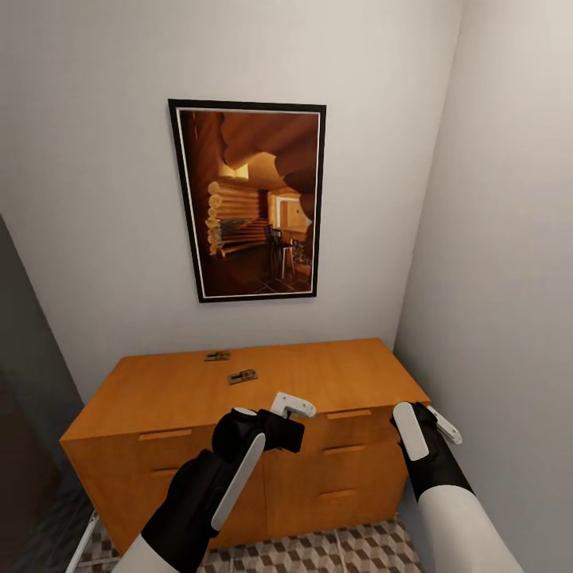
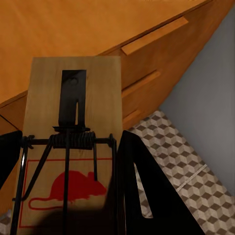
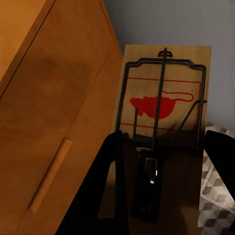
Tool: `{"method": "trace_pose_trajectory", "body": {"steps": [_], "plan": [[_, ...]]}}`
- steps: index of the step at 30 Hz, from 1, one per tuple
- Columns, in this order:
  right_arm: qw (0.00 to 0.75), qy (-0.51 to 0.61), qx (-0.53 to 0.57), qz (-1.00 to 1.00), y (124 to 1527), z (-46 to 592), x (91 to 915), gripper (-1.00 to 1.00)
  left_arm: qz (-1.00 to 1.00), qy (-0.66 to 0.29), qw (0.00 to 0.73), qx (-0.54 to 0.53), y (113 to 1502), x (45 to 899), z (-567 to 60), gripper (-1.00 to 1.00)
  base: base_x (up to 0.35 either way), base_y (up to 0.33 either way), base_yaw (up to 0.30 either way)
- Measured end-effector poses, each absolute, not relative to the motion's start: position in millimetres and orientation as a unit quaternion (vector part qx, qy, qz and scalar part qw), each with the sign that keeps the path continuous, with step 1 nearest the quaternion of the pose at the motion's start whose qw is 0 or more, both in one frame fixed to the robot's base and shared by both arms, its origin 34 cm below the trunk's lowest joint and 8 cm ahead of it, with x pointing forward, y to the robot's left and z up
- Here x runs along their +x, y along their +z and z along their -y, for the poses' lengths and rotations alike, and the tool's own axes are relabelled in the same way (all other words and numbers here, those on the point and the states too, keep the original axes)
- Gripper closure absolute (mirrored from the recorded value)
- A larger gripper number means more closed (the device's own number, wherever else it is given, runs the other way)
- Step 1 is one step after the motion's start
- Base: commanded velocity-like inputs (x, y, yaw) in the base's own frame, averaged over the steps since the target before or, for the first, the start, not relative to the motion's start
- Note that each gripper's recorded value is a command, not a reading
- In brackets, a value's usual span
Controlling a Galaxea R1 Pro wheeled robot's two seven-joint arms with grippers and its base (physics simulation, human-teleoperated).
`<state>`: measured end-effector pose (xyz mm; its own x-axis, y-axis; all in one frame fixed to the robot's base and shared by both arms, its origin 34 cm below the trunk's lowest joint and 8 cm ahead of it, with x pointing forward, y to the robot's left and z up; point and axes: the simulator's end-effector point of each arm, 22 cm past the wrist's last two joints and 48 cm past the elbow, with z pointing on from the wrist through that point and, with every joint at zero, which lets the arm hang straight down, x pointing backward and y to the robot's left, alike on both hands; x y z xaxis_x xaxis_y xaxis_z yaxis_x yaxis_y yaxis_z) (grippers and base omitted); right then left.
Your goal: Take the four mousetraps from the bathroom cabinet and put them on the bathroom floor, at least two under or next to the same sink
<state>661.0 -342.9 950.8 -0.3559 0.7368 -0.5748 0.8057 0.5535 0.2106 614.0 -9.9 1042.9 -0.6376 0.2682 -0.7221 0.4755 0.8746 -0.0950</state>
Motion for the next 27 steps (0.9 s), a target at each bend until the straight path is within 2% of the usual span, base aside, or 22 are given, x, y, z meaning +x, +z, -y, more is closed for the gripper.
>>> {"method": "trace_pose_trajectory", "body": {"steps": [27], "plan": [[0.319, -0.054, 0.469, -0.822, 950.9, 342.6, 661.3, 1.0, -0.895, -0.131, 0.373, 0.208, 1042.0, 615.6, 6.6, 1.0, -0.001, 0.0, 0.0]]}}
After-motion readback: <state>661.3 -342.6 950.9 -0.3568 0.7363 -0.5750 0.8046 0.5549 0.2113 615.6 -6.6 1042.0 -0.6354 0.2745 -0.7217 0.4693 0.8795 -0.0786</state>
